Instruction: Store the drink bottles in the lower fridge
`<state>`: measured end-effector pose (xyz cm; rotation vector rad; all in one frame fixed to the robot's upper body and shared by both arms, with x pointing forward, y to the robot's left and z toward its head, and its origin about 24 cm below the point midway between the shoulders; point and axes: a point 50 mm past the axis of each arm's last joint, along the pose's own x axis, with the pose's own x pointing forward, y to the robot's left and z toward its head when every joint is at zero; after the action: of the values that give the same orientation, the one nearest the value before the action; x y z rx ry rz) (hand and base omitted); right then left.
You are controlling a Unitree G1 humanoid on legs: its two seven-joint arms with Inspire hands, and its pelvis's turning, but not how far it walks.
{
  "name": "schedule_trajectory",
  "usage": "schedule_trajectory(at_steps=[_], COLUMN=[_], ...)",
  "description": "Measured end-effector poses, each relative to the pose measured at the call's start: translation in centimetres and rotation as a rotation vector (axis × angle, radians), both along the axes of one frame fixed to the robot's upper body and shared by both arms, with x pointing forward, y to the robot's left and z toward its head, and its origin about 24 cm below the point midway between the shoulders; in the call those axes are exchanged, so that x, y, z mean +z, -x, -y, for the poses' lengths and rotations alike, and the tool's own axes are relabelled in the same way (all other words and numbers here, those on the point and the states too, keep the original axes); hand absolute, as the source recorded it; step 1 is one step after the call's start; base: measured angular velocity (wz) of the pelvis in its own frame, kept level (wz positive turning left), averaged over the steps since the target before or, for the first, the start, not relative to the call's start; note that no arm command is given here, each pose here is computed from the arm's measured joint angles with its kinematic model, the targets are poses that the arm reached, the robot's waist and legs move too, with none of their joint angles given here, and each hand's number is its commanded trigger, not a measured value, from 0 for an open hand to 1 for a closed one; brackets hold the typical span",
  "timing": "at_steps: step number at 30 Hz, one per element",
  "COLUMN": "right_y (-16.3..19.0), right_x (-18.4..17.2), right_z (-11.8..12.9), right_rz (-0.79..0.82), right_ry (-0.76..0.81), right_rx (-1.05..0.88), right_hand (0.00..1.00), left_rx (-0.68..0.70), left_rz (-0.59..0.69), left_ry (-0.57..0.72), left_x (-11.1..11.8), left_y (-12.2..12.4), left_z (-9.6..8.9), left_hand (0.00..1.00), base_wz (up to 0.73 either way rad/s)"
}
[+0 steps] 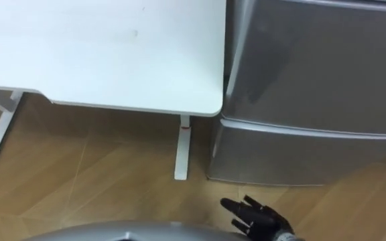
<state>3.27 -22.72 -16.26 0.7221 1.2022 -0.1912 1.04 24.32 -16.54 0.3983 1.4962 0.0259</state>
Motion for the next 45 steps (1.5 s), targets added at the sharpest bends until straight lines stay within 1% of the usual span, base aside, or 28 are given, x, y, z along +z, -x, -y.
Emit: schedule_trajectory(at_steps=[2,4,6,12,19,29,35,45], right_y=[0.5,1.1,1.6,1.1,1.2,1.0,0.6,0.6], right_x=[0.0,-0.2,-0.3,-0.4,-0.5,-0.6,-0.6,-0.6], right_z=[0.2,0.5,0.9,1.0,1.1,1.1,1.1,1.1], right_rz=[-0.019,-0.063,-0.116,-0.159,-0.171,-0.186,-0.187,-0.188], right_ry=[0.017,0.051,0.117,0.182,0.199,0.25,0.255,0.267], right_rx=[0.002,0.043,0.129,0.164,0.15,0.19,0.221,0.223], right_hand=[0.0,0.0,0.0,0.0,0.0,0.0,0.0,0.0], left_rx=[0.001,0.006,0.014,0.034,0.048,0.048,0.047,0.021], left_rz=[-0.002,-0.009,-0.029,-0.075,-0.078,-0.07,-0.069,-0.047], left_ry=[0.0,-0.001,-0.002,-0.011,-0.019,-0.023,-0.018,-0.016], left_x=[0.0,0.0,-0.1,-0.1,0.0,0.0,0.0,0.0], left_y=[0.0,0.2,0.7,1.2,1.2,0.6,0.4,-1.0], left_z=[0.0,-0.1,-0.1,-0.2,-0.6,-0.6,-0.6,-0.6], left_hand=[0.0,0.0,0.0,0.0,0.0,0.0,0.0,0.0], base_wz=[0.0,-0.02,-0.07,-0.04,0.0,-0.03,0.0,-0.03])
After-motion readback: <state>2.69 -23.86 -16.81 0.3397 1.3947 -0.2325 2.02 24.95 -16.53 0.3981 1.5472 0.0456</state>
